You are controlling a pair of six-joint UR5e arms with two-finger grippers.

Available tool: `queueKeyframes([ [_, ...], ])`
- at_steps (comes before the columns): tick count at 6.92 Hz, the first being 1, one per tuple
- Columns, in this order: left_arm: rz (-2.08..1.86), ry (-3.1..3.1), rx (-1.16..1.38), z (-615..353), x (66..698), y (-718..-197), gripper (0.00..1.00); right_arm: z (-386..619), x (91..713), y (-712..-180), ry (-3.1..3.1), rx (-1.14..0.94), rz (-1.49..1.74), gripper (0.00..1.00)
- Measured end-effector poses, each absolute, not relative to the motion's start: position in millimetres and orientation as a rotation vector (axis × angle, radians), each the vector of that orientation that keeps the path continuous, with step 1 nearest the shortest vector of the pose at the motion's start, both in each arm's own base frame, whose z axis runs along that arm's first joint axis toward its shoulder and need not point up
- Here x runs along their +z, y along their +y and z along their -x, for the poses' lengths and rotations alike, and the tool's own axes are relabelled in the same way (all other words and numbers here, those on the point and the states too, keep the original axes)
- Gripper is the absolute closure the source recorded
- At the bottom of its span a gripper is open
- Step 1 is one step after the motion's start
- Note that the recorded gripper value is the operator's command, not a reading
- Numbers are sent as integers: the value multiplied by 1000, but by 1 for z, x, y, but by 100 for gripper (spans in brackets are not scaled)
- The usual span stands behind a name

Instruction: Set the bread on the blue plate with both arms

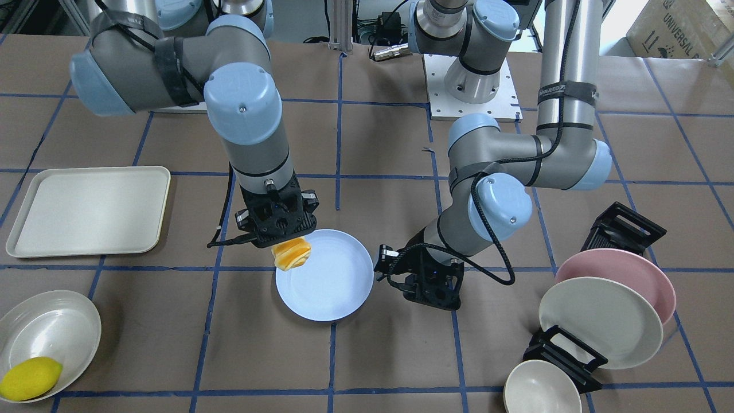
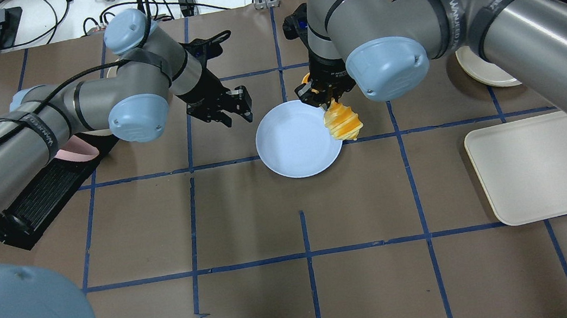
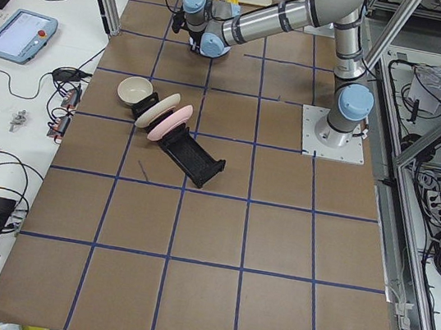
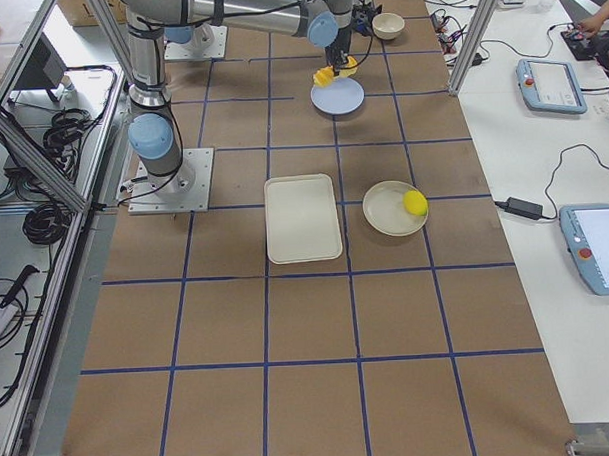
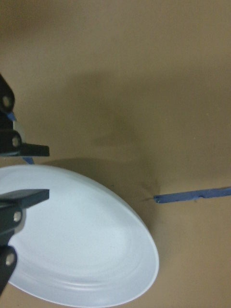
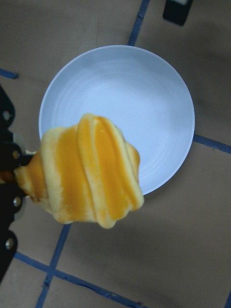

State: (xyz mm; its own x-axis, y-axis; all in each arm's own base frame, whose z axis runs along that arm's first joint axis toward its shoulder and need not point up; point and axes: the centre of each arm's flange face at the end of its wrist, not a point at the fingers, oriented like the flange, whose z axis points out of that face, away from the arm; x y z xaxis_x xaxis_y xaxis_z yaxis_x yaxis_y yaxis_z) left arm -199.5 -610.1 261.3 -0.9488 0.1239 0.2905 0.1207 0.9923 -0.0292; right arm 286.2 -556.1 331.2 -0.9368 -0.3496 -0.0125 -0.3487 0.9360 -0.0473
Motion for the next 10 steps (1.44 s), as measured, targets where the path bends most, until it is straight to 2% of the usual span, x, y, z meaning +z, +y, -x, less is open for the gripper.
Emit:
queueKeyframes([
  [4,74,-3134,-70,126,427,-545,0,-332,270,-578,3055,-29,645,94],
  [7,72,-3151,-60,127,472,-509,0,-344,247,-575,3055,22,678,92],
  [8,53,-3133,-51,129,475,-507,0,-344,243,-575,3055,33,682,28],
  [9,27,-3127,-39,130,478,-508,0,-345,240,-577,3054,39,691,0],
  [10,15,-3128,-29,130,482,-509,0,-345,239,-578,3053,39,700,0],
])
